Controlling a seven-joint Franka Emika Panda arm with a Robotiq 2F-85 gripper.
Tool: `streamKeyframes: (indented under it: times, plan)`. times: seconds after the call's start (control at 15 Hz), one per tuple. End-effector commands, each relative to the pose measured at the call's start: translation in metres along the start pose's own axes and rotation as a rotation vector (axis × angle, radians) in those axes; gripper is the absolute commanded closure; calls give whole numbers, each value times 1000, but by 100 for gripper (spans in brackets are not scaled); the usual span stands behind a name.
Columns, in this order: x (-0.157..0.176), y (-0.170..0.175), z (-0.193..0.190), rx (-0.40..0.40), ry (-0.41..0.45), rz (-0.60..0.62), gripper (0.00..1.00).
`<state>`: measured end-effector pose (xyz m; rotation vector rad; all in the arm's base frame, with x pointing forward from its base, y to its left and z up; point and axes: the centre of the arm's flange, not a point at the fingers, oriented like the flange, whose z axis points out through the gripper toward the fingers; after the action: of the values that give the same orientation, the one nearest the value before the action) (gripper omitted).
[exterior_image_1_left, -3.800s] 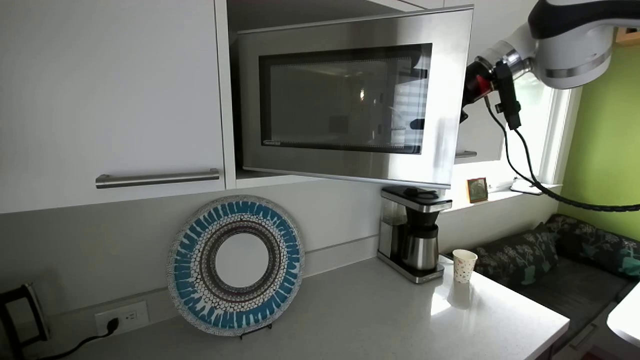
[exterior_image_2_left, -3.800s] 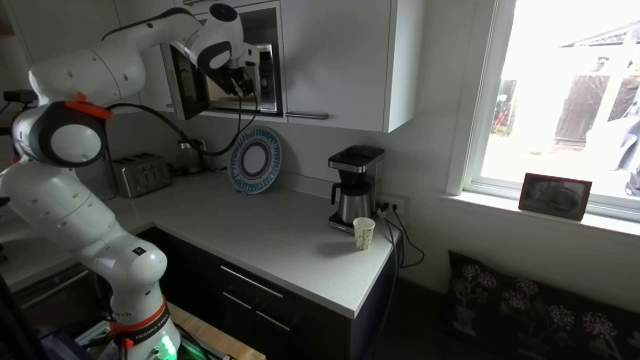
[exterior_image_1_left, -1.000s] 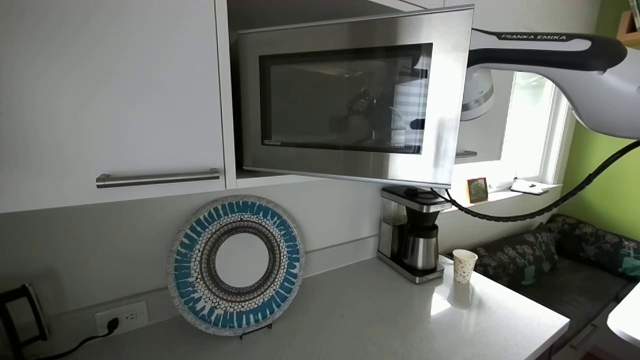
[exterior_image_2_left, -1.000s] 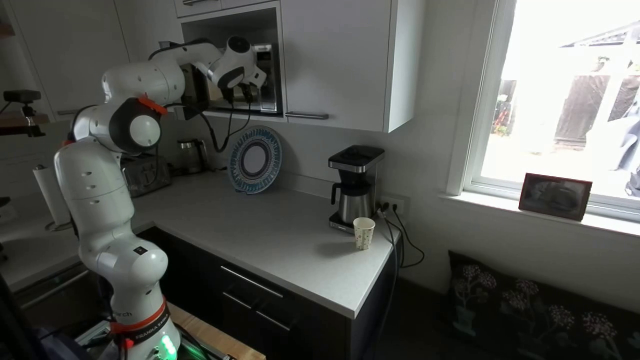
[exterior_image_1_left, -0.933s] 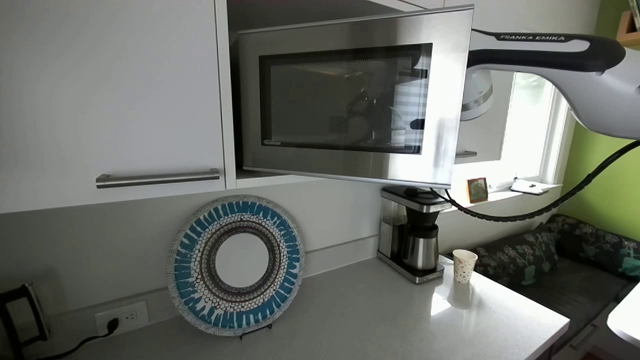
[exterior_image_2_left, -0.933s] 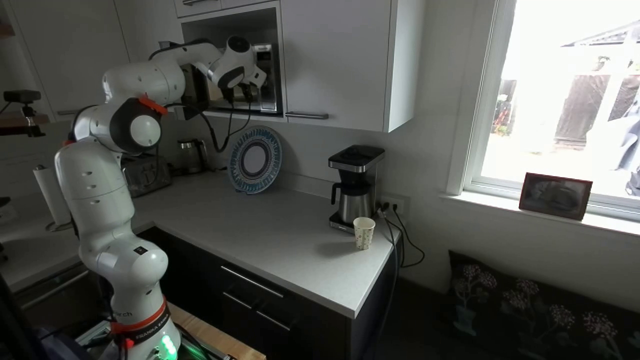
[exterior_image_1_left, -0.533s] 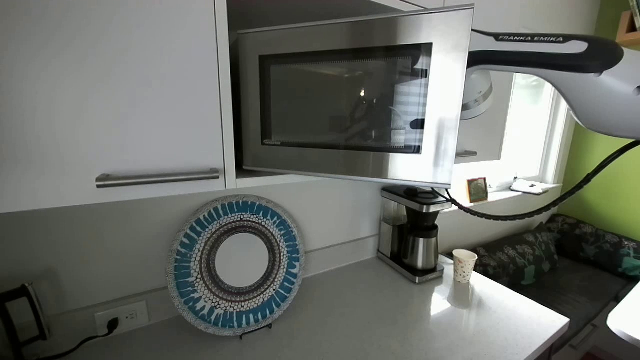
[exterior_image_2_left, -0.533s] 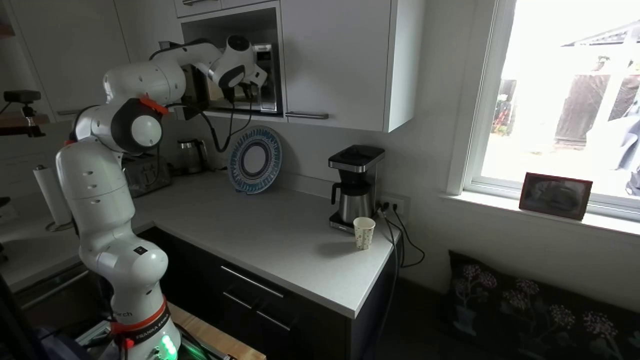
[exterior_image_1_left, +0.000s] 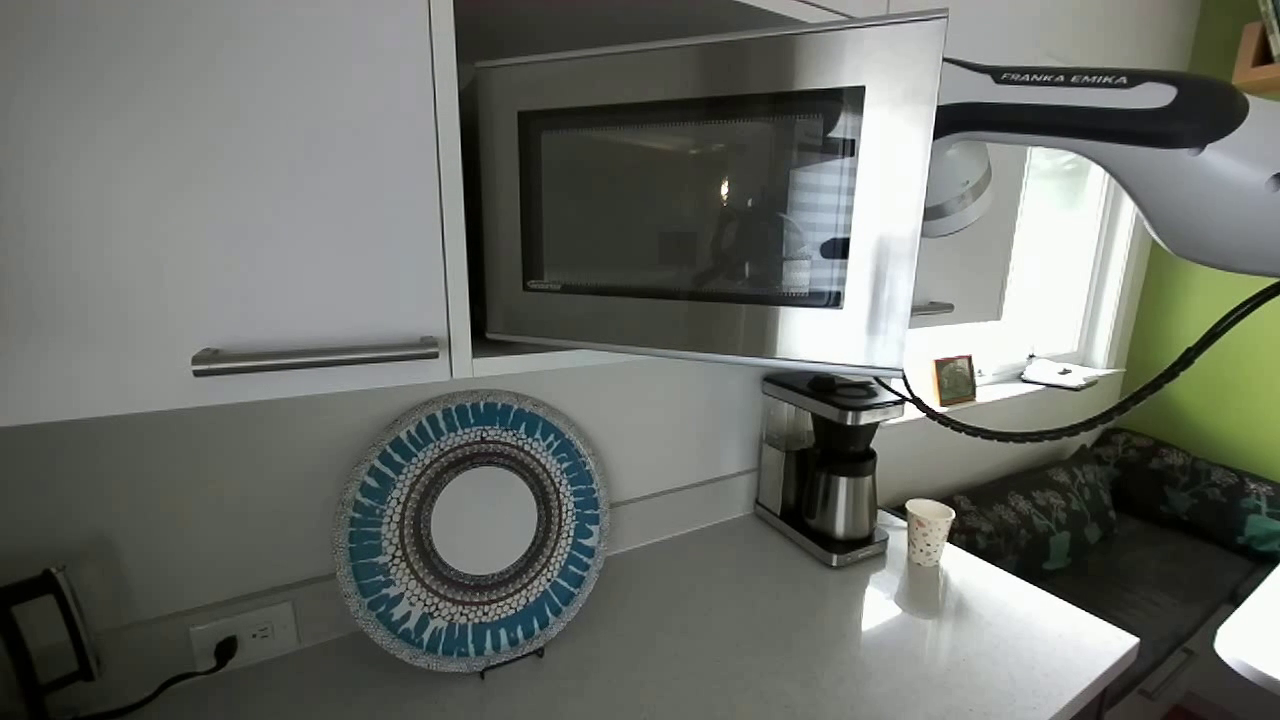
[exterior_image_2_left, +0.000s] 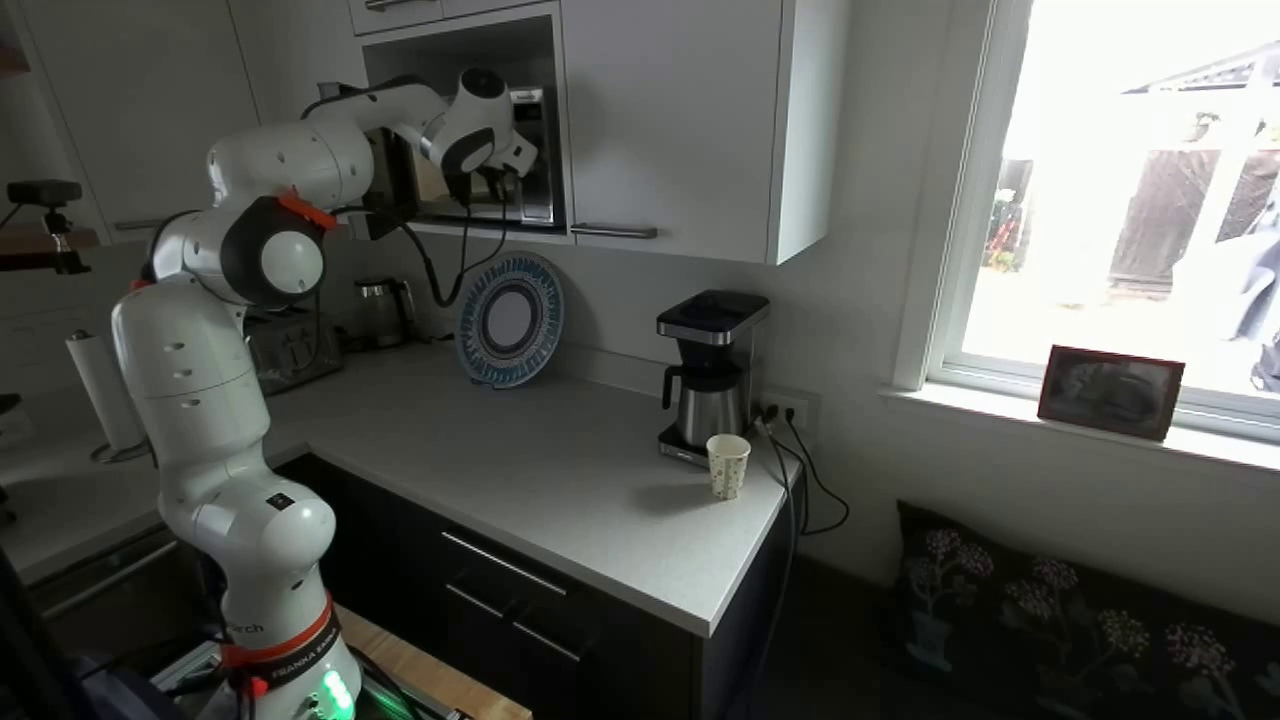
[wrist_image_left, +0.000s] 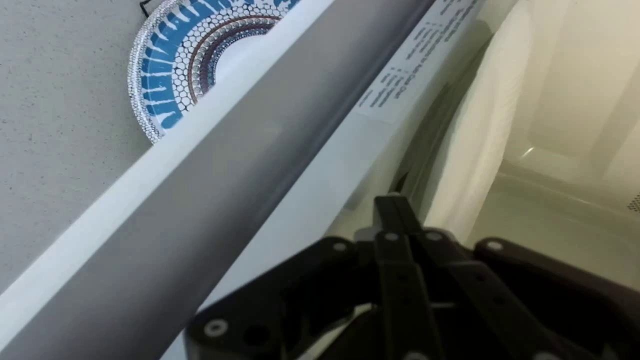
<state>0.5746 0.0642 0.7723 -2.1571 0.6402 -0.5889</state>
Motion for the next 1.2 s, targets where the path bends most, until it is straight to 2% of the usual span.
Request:
streamKeyframes:
  times: [0.0, 0.33, 0.4, 0.53, 0.8, 1.07, 1.13]
  plan:
    - [1, -4, -8, -62, -27, -29, 100]
    - [0, -7, -19, -128, -47, -98, 100]
    - [1, -8, -19, -131, -43, -121, 74]
    - [3, -14, -19, -131, -39, -172, 66]
    - [10, -27, -17, -114, -32, -264, 35]
    - [14, -40, -9, -84, -25, -301, 5]
    - [13, -44, -9, -77, -23, -304, 1]
